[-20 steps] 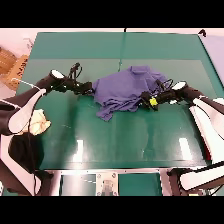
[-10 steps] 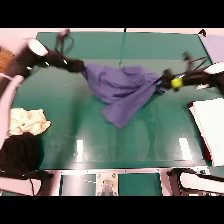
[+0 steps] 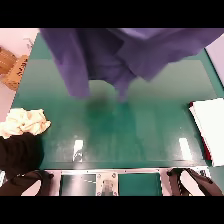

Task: Fold the shirts.

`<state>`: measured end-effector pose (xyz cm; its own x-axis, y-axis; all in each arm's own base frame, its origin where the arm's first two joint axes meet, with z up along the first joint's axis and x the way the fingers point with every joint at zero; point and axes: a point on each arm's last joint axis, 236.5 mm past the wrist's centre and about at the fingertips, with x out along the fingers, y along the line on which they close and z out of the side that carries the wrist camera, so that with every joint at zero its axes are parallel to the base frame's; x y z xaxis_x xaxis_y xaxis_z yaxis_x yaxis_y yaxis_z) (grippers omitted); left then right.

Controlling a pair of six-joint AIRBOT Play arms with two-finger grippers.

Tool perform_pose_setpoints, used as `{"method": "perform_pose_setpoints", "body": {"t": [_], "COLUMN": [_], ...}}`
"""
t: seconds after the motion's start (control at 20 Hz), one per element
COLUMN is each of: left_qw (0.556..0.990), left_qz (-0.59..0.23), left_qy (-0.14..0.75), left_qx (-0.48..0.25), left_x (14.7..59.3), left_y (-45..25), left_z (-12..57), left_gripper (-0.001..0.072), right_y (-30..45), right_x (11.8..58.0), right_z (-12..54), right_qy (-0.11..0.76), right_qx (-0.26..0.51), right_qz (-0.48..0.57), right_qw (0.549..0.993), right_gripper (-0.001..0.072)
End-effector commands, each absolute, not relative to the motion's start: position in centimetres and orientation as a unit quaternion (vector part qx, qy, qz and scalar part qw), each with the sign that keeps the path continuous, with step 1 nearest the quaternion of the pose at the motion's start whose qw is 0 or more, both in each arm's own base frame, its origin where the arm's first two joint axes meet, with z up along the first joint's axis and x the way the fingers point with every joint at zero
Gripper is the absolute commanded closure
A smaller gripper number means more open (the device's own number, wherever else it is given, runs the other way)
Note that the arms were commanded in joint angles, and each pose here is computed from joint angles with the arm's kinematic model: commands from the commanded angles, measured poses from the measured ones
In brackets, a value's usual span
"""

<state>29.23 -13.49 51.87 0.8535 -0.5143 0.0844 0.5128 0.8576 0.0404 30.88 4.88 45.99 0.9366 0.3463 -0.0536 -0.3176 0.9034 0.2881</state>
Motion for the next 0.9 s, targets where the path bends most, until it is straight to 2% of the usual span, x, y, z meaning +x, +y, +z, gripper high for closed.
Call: {"method": "perform_pose_setpoints", "body": {"t": [0.0,0.2,0.35,0.5,0.65,0.85], "left_qw": [0.958,0.965,0.966,0.954,0.923,0.882], "left_qz": [-0.256,-0.244,-0.253,-0.263,-0.271,-0.286], "left_qy": [-0.125,-0.092,0.003,0.137,0.273,0.372], "left_qx": [0.024,0.038,0.043,0.034,0.011,-0.040], "left_x": [21.7,23.2,28.0,34.6,41.3,48.4], "left_y": [-12.0,-11.7,-12.7,-13.9,-15.3,-17.8], "left_z": [56.5,54.6,49.0,39.5,26.7,11.5], "left_gripper": [0.0676,0.0676,0.0676,0.0676,0.0675,0.0676], "right_y": [5.8,5.3,4.2,2.5,1.3,0.7], "right_x": [24.5,24.5,27.5,32.5,37.9,43.3], "right_z": [52.8,52.1,48.4,40.5,28.9,13.7], "right_qy": [-0.070,-0.062,-0.015,0.078,0.192,0.318], "right_qx": [0.090,0.082,0.109,0.161,0.212,0.273], "right_qz": [0.149,0.135,0.130,0.122,0.111,0.077], "right_qw": [0.982,0.986,0.985,0.976,0.952,0.905], "right_gripper": [0.0693,0.0693,0.0693,0.0693,0.0693,0.0693]}}
